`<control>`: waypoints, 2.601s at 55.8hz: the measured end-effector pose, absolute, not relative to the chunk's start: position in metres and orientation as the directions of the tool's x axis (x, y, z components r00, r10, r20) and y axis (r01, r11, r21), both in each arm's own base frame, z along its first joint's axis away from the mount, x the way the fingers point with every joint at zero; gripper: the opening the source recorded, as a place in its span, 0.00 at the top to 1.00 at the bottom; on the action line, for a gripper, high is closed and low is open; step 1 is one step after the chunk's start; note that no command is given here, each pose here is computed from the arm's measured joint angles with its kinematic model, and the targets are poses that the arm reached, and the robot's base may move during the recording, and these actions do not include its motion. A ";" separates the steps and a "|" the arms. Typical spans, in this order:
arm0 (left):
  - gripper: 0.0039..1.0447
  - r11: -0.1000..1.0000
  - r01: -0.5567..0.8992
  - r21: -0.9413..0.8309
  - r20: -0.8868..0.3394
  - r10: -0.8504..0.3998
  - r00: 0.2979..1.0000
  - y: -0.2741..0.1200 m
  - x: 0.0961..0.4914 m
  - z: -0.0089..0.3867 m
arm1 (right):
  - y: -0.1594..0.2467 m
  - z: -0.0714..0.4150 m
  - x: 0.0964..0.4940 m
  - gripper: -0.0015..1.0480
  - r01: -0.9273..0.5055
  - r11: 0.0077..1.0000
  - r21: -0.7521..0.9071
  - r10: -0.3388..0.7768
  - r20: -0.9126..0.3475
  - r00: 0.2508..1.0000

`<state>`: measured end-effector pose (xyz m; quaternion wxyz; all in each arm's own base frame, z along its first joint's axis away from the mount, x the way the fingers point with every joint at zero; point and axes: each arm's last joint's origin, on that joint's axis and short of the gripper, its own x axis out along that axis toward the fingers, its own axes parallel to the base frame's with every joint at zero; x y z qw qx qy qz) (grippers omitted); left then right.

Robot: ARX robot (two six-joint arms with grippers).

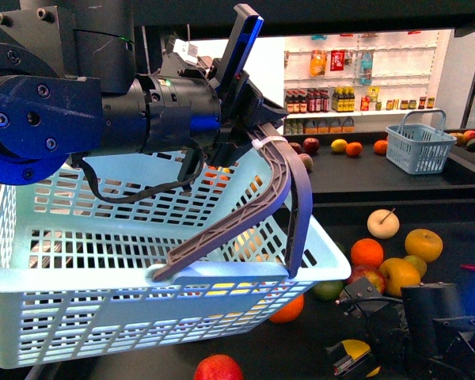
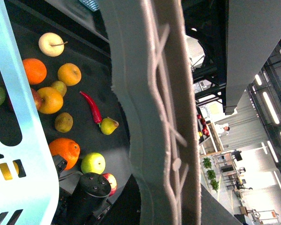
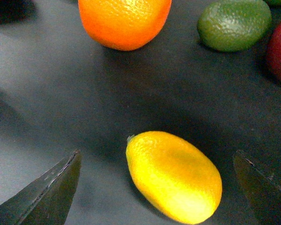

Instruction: Pick lemon from shelf

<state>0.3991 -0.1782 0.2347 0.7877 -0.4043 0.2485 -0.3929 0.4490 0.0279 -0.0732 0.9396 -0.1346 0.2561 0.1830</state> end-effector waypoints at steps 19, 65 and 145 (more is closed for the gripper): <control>0.93 0.364 0.418 -0.833 -0.074 -0.820 0.568 -0.178 0.399 0.235 | 0.028 -0.096 0.462 0.07 -0.437 0.878 -0.197 0.274 -0.543 0.794; 0.93 0.364 0.418 -0.832 -0.074 -0.820 0.568 -0.178 0.399 0.235 | 0.018 -0.123 0.471 0.07 -0.470 0.852 -0.232 0.267 -0.579 0.770; 0.93 0.364 0.418 -0.832 -0.074 -0.820 0.568 -0.178 0.399 0.235 | -0.035 0.107 0.424 0.37 0.073 0.990 -0.121 -0.089 -0.133 0.987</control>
